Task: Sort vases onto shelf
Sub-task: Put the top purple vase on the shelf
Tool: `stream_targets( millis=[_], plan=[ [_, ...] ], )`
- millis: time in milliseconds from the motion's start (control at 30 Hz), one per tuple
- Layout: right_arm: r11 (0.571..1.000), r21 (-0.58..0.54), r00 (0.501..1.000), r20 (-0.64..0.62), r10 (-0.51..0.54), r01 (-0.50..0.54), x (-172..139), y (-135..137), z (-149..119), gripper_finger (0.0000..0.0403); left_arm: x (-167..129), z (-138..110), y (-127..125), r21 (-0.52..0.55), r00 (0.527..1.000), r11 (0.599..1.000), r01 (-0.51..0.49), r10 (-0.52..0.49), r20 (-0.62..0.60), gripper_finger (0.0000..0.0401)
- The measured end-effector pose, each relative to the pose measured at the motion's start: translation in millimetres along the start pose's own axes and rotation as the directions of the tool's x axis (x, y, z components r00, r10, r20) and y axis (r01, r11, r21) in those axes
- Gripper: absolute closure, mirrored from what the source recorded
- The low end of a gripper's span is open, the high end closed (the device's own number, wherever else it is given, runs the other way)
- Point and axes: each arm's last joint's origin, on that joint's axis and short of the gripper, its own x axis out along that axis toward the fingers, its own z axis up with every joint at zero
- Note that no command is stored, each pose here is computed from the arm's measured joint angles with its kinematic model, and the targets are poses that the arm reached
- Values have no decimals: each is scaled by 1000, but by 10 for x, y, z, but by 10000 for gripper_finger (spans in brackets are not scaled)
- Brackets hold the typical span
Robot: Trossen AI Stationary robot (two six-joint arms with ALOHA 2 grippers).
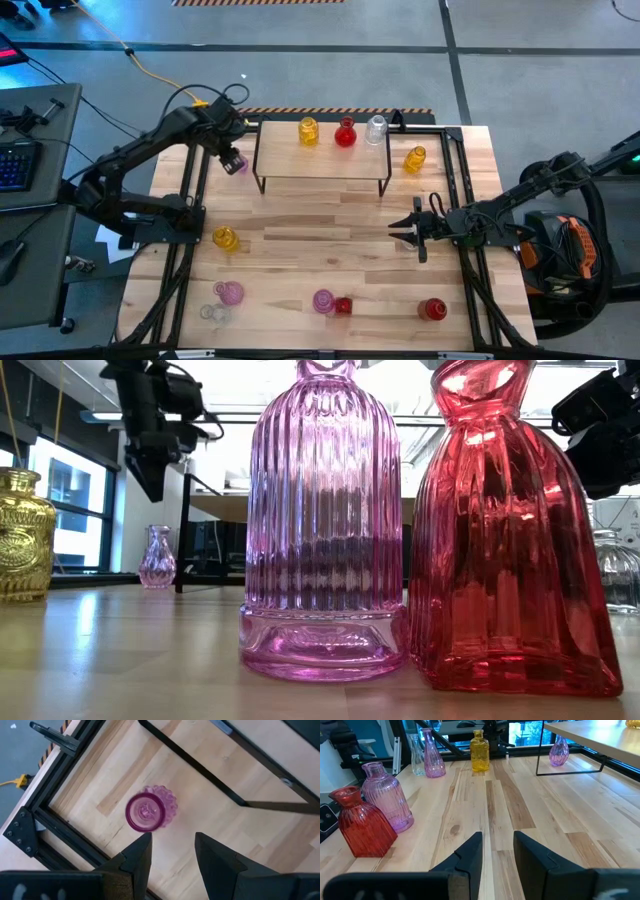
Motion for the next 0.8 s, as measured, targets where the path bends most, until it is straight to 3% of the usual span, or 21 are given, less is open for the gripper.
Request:
stream_targets(
  millis=[800],
  plan=[
    [1000, -1, 1000, -4, -1, 1, 0, 0, -3, 308, 375, 150, 143, -32, 992, 998, 46, -49, -115, 262]
  ],
)
